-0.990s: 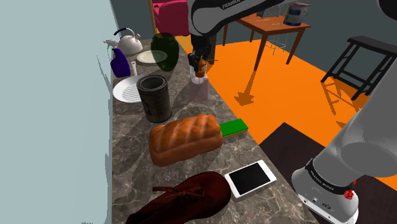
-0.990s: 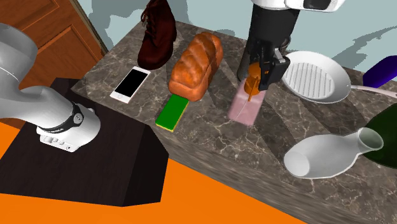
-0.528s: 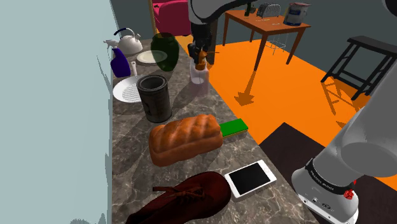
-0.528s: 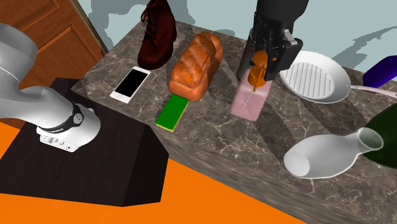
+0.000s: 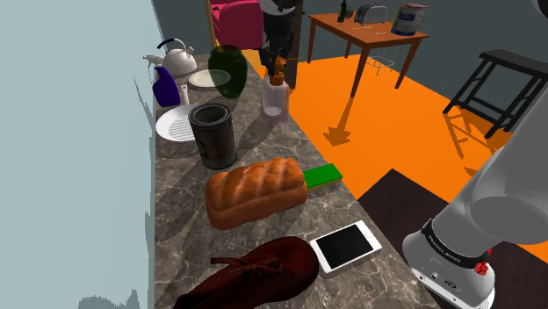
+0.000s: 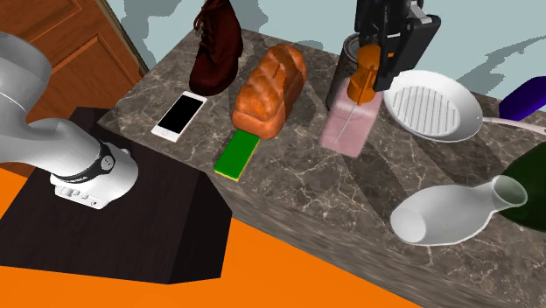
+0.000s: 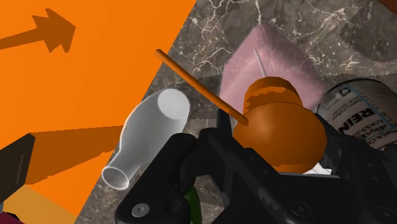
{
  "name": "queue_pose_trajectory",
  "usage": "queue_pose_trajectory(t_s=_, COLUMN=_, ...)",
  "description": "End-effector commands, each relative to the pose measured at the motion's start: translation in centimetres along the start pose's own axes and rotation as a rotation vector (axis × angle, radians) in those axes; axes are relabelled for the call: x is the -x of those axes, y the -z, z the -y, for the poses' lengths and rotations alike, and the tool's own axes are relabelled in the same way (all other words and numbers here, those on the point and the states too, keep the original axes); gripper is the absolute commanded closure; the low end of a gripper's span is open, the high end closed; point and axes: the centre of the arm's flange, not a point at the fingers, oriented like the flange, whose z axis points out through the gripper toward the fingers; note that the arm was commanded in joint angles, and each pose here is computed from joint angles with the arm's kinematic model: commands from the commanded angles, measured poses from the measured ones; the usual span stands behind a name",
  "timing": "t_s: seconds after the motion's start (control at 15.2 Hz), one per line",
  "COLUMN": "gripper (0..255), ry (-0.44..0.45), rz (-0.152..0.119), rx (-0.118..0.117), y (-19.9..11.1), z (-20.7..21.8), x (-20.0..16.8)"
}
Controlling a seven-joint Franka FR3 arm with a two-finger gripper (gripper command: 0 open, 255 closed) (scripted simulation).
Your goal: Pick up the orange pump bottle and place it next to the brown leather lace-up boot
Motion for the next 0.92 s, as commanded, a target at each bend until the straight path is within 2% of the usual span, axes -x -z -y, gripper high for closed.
queue_pose_trajectory(t_s=0.0, gripper=255, ry=0.000, rz=0.000, rx=0.000, y=1.1, z=-0.3, x=-0.1)
queue_pose_trajectory(t_s=0.86, gripper=255, ry=0.000, rz=0.000, rx=0.000, y=7.8, z=-1.5, x=-0.7)
